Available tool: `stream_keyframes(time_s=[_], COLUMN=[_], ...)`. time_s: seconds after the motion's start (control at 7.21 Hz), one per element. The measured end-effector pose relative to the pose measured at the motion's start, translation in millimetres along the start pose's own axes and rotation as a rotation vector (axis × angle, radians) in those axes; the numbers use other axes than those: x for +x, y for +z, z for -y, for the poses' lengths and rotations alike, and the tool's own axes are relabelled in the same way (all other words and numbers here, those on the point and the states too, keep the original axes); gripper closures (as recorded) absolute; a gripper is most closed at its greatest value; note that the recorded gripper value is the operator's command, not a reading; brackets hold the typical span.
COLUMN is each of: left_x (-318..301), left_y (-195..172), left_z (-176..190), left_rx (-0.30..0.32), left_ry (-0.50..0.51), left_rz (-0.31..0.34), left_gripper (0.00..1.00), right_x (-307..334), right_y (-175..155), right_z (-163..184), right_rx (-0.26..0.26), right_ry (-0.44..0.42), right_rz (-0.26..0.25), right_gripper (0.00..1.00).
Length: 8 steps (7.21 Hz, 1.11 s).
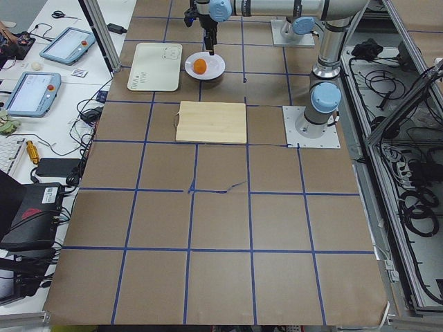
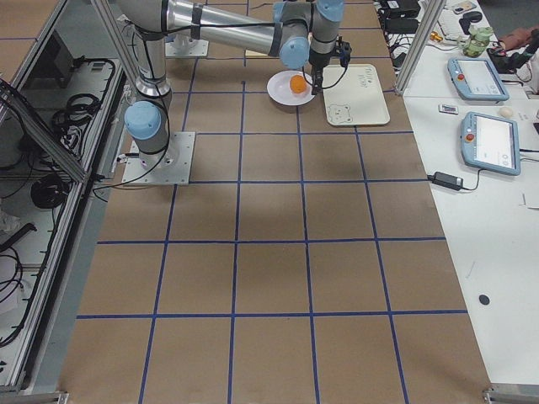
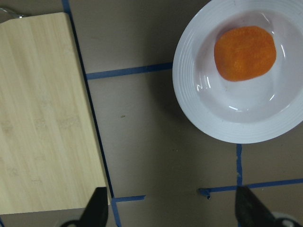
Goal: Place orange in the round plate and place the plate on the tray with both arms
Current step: 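Retract the left arm while the right gripper reaches to grip the plate rim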
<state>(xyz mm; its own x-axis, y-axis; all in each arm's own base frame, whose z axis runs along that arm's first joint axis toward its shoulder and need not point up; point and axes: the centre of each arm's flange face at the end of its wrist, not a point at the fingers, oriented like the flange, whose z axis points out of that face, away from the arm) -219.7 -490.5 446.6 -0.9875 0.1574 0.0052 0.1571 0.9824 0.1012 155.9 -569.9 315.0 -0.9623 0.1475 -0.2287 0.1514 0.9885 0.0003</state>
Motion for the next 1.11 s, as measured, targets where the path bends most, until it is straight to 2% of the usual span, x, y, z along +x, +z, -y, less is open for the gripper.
stream_keyframes(time_s=[0.14, 0.28, 0.42, 0.69, 1.11], left_x=[-6, -12, -17, -28, -35], left_y=[-22, -34, -35, -49, -69], left_z=[-12, -15, -16, -11, 14], left_rx=[0.064, 0.134, 0.173, 0.211, 0.199], left_ry=[0.011, 0.012, 0.007, 0.013, 0.013], left_rz=[-0.003, -0.001, 0.002, 0.014, 0.015], left_gripper=[0.00, 0.00, 0.00, 0.00, 0.00], right_x=[3, 4, 4, 4, -1], right_y=[34, 62, 83, 121, 148], right_z=[-17, -34, -44, -48, -53], right_rx=[0.027, 0.046, 0.046, 0.007, -0.030], right_ry=[0.031, 0.039, 0.054, 0.101, 0.112], right_rz=[0.053, 0.120, 0.178, 0.266, 0.289], right_gripper=[0.00, 0.00, 0.00, 0.00, 0.01])
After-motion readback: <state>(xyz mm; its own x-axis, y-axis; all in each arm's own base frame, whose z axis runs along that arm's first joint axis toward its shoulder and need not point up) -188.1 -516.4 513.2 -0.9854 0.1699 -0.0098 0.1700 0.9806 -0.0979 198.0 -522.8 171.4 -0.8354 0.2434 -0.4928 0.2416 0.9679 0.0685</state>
